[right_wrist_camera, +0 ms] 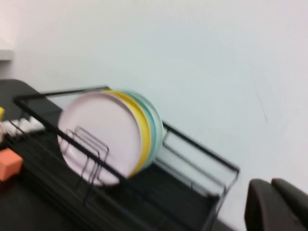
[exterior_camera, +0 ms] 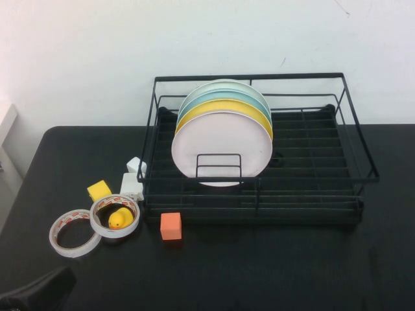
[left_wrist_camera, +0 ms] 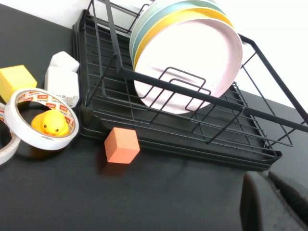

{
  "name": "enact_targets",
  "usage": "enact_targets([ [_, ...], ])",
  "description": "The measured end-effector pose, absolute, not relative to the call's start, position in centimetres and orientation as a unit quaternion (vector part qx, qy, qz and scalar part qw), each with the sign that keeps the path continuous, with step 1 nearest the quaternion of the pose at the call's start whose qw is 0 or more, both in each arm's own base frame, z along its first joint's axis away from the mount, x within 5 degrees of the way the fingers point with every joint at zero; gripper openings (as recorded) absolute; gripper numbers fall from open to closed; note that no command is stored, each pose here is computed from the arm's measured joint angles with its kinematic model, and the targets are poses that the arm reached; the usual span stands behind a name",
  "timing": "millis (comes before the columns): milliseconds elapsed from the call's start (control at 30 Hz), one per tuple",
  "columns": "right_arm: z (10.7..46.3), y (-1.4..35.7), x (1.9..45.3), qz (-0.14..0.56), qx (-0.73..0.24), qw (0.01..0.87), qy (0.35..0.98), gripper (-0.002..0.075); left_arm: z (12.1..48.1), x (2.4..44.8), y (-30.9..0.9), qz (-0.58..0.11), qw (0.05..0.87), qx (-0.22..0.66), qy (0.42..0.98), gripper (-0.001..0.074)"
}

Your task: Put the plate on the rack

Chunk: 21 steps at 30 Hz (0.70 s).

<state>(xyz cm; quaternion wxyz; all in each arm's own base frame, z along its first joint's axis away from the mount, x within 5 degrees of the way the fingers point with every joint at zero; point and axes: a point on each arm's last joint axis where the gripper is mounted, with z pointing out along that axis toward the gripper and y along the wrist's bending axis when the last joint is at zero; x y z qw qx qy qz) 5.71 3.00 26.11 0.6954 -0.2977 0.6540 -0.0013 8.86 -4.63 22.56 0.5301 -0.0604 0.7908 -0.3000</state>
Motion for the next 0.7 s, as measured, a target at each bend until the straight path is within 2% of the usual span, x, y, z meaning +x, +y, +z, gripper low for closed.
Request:
enact_targets([
  [267,20.8,1.7,6.2,0.000,-0.190,0.647,0.739,0.0000,22.6,8.9,-4.6,-0.301,0.530,-0.061,0.791,-0.0002],
  [400,19.6,0.5,5.8,-0.010,-0.091,0.605,0.791,0.0000,22.6,8.9,-4.6,-0.300,0.530,-0.061,0.791,-0.0002],
  [567,18.9,-0.5,4.9,-0.054,-0.018,0.582,0.811,0.0000,22.6,8.9,-4.6,-0.300,0.530,-0.061,0.791,-0.0002],
  [700,17.9,-1.1,4.8,-0.091,-0.005,0.567,0.819,0.0000,22.6,8.9,-4.6,-0.300,0.530,-0.061,0.791,-0.0002],
])
